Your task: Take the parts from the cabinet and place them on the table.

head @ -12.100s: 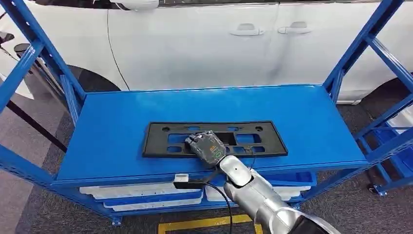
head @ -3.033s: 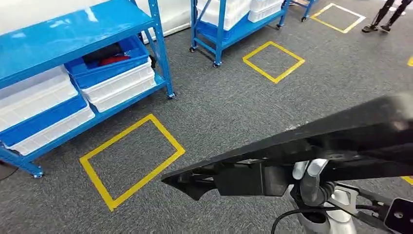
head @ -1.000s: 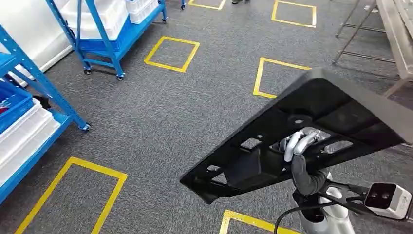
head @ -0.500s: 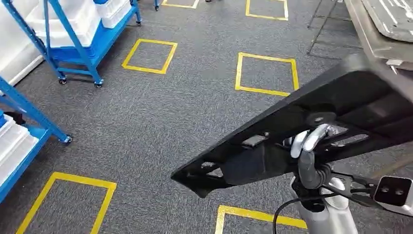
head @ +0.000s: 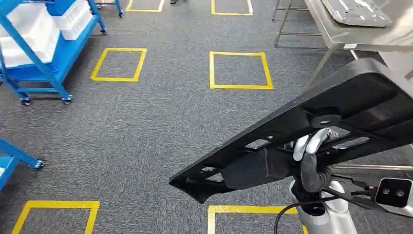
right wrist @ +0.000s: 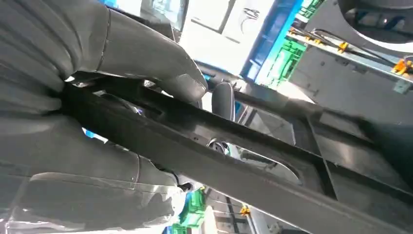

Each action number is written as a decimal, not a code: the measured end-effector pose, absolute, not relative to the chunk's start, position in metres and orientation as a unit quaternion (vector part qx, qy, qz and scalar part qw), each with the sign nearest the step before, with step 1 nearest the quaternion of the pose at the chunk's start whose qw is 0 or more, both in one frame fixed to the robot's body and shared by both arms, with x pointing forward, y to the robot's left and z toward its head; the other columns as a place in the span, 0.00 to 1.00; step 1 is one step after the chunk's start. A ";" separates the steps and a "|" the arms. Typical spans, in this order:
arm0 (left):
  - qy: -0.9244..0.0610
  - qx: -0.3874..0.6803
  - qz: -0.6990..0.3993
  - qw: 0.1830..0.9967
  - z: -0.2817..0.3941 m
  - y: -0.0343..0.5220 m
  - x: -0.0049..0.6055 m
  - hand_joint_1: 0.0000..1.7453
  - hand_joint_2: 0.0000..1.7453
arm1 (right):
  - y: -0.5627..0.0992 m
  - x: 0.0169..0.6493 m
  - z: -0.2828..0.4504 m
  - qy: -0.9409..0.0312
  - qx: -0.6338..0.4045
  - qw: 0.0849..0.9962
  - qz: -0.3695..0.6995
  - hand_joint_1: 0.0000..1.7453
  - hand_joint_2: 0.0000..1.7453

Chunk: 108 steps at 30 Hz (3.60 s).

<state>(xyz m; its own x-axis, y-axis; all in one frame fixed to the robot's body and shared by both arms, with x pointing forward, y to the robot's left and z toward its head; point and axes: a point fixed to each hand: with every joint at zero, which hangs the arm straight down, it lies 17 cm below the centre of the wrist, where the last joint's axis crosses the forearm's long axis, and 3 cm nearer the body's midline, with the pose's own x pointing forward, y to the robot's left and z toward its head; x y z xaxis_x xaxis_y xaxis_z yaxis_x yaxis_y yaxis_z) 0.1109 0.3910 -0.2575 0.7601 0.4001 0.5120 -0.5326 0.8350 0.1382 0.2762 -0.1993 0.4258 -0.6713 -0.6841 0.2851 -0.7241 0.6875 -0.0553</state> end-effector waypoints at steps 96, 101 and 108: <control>-0.243 0.113 0.239 0.933 -0.258 0.368 0.127 0.00 1.00 | -0.176 0.301 0.427 -0.926 0.336 0.137 0.100 1.00 1.00; -0.243 0.111 0.236 0.934 -0.258 0.368 0.125 0.00 1.00 | -0.174 0.300 0.434 -0.929 0.336 0.128 0.086 1.00 1.00; -0.245 0.110 0.236 0.934 -0.258 0.368 0.126 0.00 1.00 | -0.174 0.295 0.439 -0.930 0.340 0.117 0.077 1.00 1.00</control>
<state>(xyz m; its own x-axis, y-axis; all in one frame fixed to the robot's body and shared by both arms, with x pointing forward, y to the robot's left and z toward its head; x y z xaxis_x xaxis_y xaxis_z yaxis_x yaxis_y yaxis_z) 0.1264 0.3682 -0.2576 0.7691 0.3866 0.5090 -0.4945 0.8644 0.0907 0.2955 -0.1738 0.4391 -0.7407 -0.6149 0.2707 -0.6512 0.7562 -0.0640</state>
